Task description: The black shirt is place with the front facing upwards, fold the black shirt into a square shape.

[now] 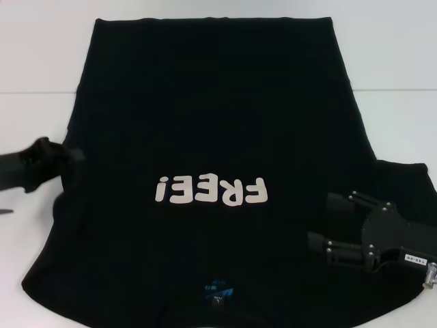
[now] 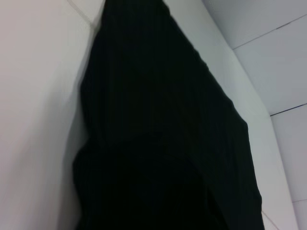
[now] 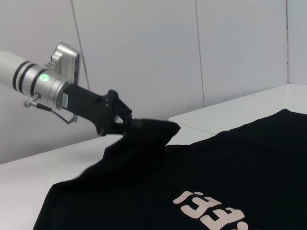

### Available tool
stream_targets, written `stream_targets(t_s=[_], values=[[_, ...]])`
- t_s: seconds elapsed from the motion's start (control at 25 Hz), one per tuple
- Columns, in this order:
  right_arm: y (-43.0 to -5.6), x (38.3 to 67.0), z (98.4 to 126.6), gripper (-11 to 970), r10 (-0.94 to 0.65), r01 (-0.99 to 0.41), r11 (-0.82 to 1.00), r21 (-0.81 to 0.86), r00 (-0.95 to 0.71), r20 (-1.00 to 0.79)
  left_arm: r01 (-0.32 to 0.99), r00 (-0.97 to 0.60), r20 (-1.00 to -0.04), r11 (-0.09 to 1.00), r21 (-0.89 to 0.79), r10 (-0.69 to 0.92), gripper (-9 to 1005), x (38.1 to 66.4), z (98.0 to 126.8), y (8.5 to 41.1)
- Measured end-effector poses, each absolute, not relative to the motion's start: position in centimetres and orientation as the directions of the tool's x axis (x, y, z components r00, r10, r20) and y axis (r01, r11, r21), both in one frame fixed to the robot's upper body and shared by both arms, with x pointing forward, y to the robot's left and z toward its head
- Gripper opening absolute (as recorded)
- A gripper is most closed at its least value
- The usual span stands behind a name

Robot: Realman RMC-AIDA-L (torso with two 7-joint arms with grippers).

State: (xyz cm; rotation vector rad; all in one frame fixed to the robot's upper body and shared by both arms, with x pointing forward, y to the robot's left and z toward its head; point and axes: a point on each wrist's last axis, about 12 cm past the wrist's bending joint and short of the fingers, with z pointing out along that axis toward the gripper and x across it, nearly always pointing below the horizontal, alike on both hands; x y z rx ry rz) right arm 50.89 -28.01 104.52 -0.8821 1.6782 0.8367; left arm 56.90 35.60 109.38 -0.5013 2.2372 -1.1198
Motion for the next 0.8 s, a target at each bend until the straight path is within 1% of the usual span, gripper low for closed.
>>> stream_targets(t_s=[0.12,0.16,0.36,0.56,0.6,0.72,0.8], values=[[-28.0,51.0,104.5,923,-0.159,-0.865,0.490,0.109,-0.211,-0.964,-0.068,-0.760,-0.309,0.543,-0.837,-0.571,124,56.7,108.3,34.7],[-28.0,51.0,104.6,923,-0.159,-0.865,0.489,0.108,-0.211,-0.965,-0.053,-0.758,-0.298,0.511,-0.858,-0.580,126,56.5,107.8,34.1],[-27.9,51.1,104.6,923,-0.159,-0.866,0.489,0.108,-0.211,-0.965,-0.029,-0.749,-0.300,0.481,-0.876,-0.591,136,56.0,107.2,33.7],[-27.9,51.1,104.6,923,-0.157,-0.864,0.491,0.109,-0.210,-0.965,-0.016,-0.739,-0.303,0.466,-0.885,-0.602,326,55.5,107.2,34.0],[-27.9,51.1,104.6,923,-0.156,-0.864,0.492,0.109,-0.210,-0.965,0.012,-0.738,-0.324,0.469,-0.883,-0.591,366,55.3,107.3,34.1],[-27.9,51.1,104.6,923,-0.148,-0.861,0.496,0.114,-0.214,-0.966,0.169,-0.737,-0.447,0.501,-0.849,-0.507,487,54.7,107.7,33.5],[-28.1,51.3,104.8,923,-0.118,-0.845,0.515,0.143,-0.235,-0.965,0.354,-0.711,-0.589,0.529,-0.771,-0.384,568,54.0,107.8,32.5]])
